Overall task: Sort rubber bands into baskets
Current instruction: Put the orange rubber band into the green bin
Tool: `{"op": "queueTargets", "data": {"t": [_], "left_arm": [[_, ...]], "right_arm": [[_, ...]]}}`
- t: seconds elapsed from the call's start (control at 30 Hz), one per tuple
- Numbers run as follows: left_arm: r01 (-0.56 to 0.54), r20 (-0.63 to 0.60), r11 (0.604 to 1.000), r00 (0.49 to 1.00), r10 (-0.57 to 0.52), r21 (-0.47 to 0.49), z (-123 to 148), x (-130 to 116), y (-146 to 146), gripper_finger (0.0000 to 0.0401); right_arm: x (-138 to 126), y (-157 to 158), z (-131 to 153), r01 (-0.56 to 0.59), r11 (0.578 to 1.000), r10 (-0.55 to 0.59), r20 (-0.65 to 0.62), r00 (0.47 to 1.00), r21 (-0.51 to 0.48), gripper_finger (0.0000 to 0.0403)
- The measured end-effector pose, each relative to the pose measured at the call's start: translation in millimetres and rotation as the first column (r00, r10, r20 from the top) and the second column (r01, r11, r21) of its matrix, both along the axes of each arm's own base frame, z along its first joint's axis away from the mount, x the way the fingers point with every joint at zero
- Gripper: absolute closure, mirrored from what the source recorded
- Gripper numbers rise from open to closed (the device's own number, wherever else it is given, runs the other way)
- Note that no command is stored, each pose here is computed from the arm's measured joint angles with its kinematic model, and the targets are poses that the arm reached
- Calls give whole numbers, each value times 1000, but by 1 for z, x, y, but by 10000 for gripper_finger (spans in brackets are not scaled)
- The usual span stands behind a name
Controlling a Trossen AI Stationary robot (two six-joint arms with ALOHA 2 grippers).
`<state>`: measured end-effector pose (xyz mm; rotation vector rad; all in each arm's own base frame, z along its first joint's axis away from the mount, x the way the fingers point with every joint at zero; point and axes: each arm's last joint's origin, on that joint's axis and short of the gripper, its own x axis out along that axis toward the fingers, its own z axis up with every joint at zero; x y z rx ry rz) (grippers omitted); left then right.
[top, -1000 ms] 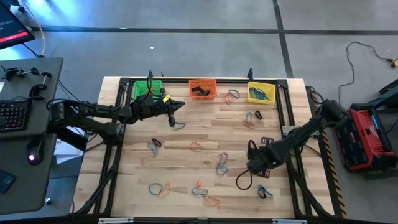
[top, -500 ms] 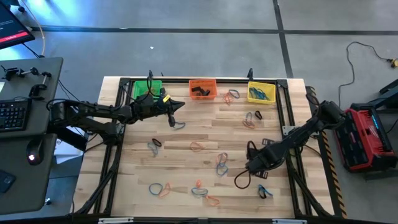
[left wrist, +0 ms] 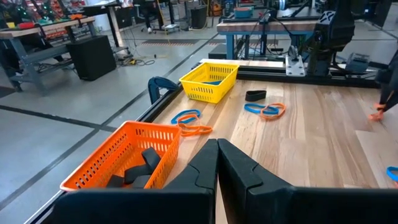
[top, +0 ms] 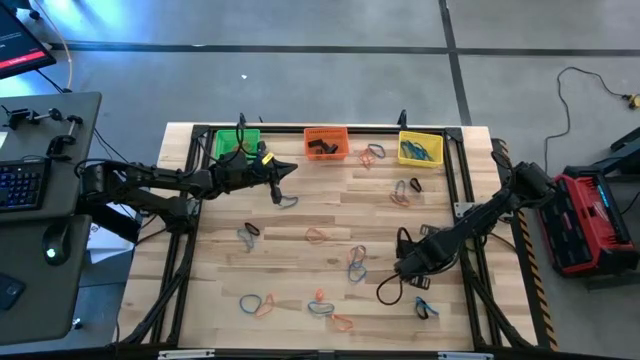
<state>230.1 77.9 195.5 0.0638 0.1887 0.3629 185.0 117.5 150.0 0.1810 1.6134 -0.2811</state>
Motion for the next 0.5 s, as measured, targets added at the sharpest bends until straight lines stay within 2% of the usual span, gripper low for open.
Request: {"op": "queueTargets", "data": {"t": [0.23, 0.5], "left_arm": [[-1, 3, 1000, 1000, 1, -8, 0, 0, 0, 401], [29, 14, 999, 999, -29, -36, 0, 0, -1, 401]], "right_arm": [[17, 4, 21, -4, 993, 23, 154, 988, -121, 400], [45, -5, 31, 23, 974, 65, 378, 923, -224, 402]]}}
